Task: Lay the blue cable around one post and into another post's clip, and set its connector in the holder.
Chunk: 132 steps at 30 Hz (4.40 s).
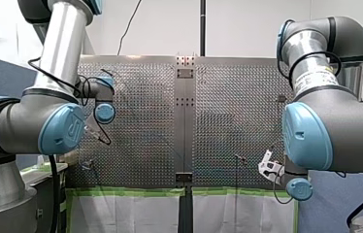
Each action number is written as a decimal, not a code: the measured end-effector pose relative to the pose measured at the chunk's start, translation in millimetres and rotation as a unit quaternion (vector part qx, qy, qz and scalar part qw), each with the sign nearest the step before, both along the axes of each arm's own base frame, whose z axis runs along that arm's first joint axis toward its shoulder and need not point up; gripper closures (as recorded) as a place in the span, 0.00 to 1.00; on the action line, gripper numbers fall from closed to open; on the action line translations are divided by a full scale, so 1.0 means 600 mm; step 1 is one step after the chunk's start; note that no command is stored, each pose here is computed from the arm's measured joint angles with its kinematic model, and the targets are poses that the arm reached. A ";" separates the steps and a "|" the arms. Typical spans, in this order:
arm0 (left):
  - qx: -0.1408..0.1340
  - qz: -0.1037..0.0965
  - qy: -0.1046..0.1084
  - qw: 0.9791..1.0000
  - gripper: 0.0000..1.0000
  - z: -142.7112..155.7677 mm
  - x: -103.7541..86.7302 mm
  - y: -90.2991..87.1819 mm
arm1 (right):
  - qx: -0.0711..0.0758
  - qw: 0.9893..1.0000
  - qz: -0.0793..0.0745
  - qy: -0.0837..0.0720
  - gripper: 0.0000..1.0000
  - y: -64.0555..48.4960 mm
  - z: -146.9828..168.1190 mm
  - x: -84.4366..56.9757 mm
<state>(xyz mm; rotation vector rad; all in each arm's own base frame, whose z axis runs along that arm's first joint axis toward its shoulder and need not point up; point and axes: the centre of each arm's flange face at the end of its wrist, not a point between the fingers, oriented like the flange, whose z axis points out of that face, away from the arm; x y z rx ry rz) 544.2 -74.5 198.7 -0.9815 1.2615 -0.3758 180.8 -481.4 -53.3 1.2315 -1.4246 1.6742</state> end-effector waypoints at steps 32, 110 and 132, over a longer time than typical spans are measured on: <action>0.151 -0.017 0.140 0.979 0.00 -0.111 0.012 -0.035 | 0.002 1.000 0.022 -0.013 1.00 0.007 0.001 0.022; 0.104 -0.052 0.114 0.987 0.00 -0.074 -0.066 -0.026 | 0.004 1.000 0.029 -0.010 1.00 0.013 0.000 0.034; 0.004 0.060 0.037 0.998 0.00 -0.015 -0.110 0.044 | 0.004 1.000 0.029 -0.010 1.00 0.013 0.000 0.034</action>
